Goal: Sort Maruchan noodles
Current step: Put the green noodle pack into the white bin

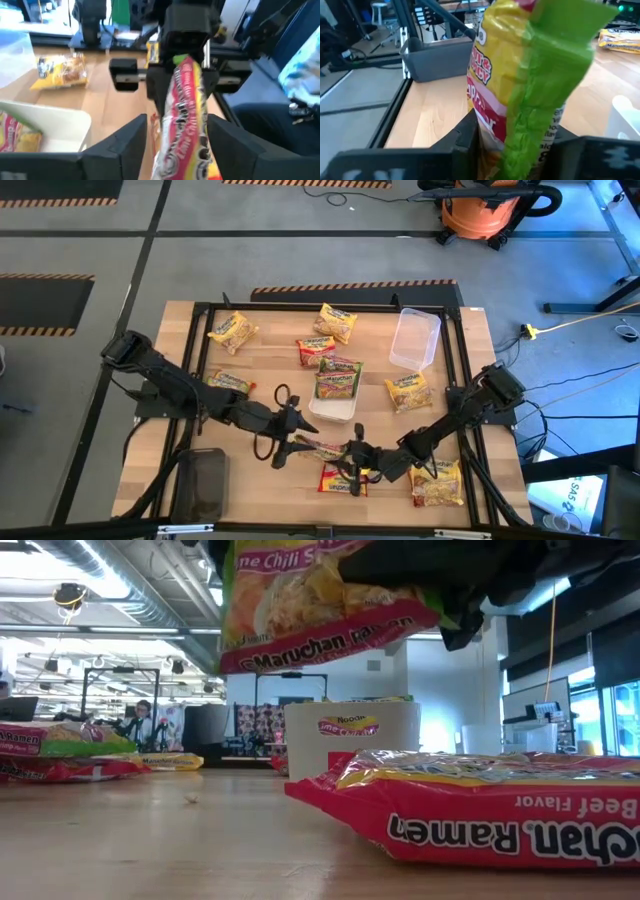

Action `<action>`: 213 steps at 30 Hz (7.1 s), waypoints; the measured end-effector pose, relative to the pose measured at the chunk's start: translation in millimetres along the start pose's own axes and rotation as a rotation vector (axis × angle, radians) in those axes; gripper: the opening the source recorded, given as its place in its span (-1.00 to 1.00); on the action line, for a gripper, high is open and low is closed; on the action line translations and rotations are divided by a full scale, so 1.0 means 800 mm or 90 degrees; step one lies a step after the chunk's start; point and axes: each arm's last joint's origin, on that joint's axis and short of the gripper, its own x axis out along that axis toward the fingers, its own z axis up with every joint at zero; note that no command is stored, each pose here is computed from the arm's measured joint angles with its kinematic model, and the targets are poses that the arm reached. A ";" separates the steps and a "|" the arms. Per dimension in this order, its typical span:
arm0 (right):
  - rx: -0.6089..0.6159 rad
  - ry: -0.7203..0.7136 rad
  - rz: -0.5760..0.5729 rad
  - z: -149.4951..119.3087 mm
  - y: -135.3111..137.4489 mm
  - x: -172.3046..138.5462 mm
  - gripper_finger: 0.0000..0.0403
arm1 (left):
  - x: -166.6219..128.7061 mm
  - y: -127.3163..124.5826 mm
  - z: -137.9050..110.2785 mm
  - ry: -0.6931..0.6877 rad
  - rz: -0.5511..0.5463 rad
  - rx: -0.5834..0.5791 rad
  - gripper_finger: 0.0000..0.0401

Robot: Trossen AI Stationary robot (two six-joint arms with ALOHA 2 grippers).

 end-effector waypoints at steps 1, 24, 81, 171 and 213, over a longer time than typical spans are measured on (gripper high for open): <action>-0.003 0.002 0.004 0.000 0.000 0.000 -0.57 | 0.003 -0.001 0.005 0.019 0.003 -0.002 0.04; -0.008 0.001 0.032 0.010 -0.005 0.002 -0.53 | 0.072 -0.011 0.060 0.365 0.021 0.017 -0.10; 0.102 0.174 -0.092 0.007 0.029 -0.186 0.52 | 0.127 0.182 0.046 0.461 0.149 0.108 -0.01; 0.086 0.180 -0.088 0.006 0.029 -0.186 0.52 | 0.092 0.194 0.003 0.327 0.195 -0.005 0.02; -0.107 0.380 -0.307 0.058 -0.135 -0.095 0.52 | -0.052 0.124 -0.014 0.296 0.322 -0.204 0.04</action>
